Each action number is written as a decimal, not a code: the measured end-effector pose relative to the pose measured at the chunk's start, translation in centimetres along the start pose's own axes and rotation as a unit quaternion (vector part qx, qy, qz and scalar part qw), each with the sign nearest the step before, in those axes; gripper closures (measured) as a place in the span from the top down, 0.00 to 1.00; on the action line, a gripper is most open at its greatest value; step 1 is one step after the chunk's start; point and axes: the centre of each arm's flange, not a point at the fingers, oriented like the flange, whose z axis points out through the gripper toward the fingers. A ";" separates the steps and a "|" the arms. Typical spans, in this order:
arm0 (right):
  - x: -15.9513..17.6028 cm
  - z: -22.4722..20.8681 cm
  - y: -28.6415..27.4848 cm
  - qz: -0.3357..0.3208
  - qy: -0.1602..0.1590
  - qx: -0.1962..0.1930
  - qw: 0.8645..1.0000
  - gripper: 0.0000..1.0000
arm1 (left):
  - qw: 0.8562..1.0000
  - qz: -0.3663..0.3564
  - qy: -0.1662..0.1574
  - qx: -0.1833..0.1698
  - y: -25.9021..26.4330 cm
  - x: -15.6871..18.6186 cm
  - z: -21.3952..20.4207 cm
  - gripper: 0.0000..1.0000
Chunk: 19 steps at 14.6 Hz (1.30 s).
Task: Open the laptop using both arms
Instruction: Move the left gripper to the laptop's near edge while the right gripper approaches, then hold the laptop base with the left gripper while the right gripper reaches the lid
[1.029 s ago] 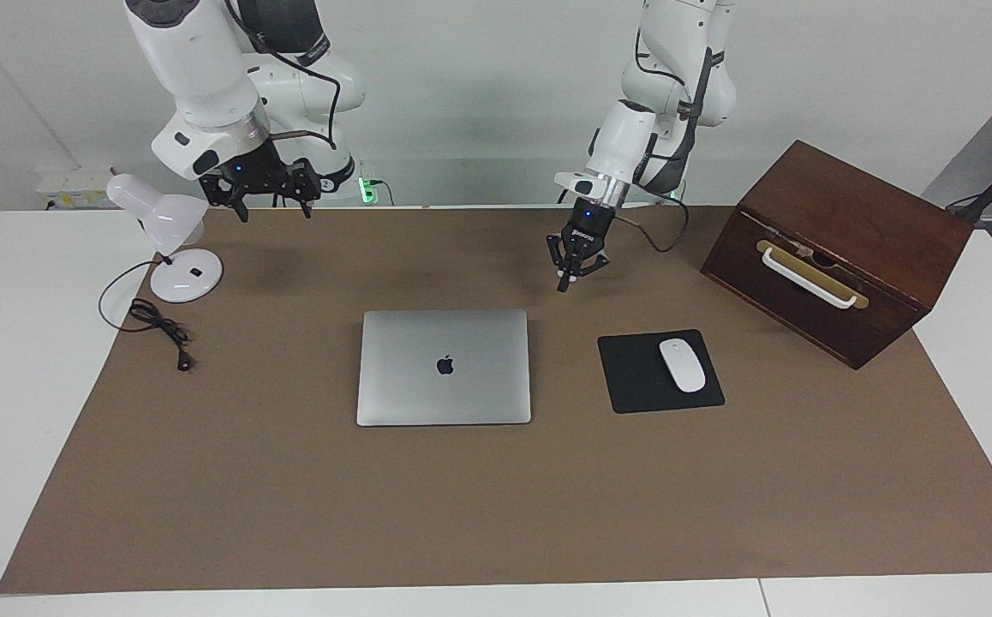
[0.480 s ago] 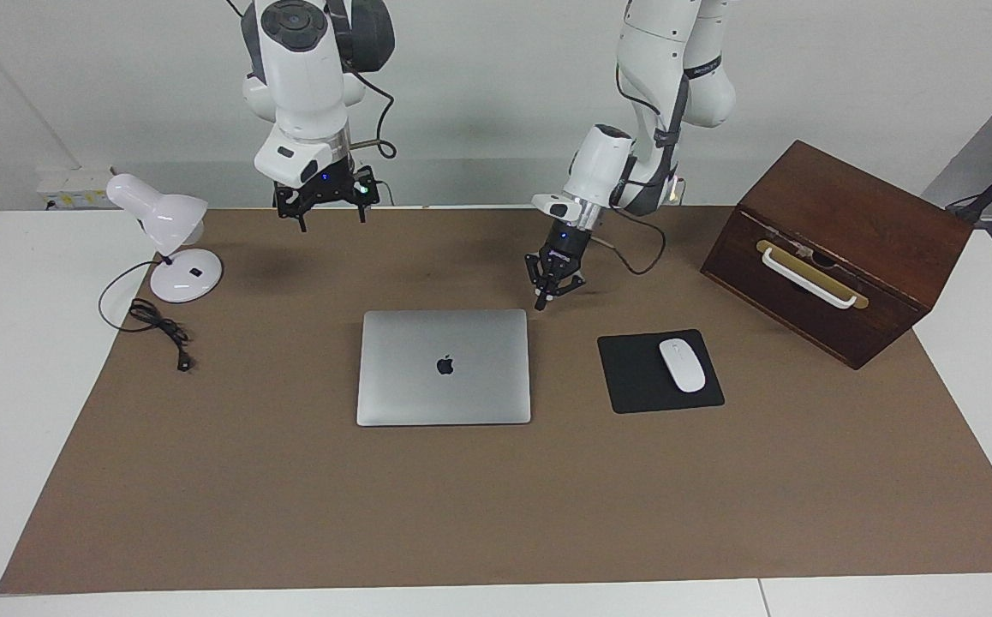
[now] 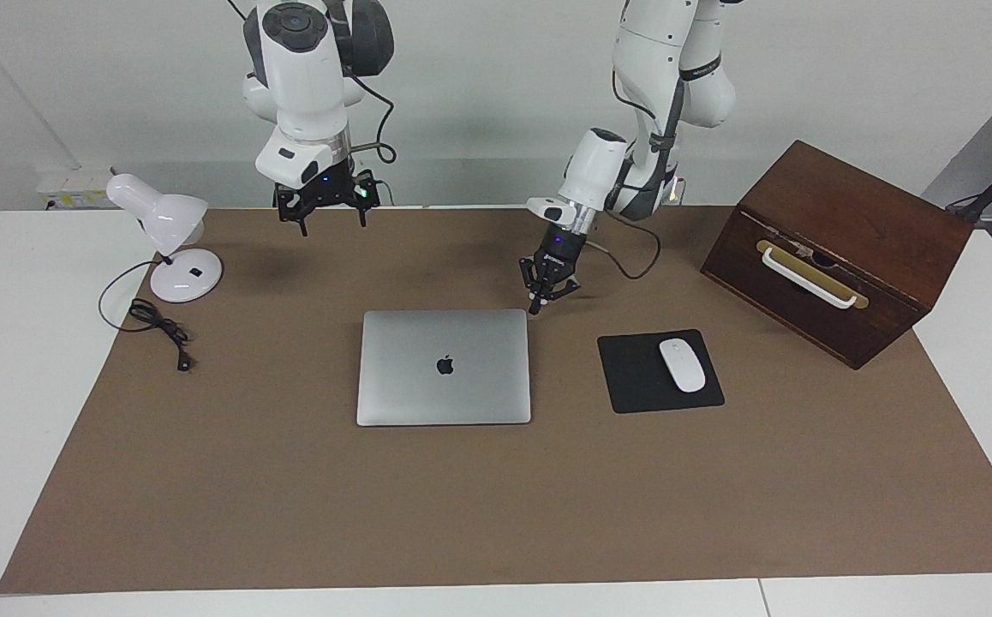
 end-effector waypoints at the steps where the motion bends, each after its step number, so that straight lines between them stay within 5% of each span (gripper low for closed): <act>1: -0.2 0.2 -0.3 -0.001 0.000 -0.001 1.000 1.00 | 1.000 0.000 0.001 0.000 0.0 0.1 0.1 0.01; 19: -2.0 2.5 -4.9 -0.056 0.016 -0.029 0.998 1.00 | 1.000 -0.003 -0.007 0.003 -0.2 0.2 2.7 0.01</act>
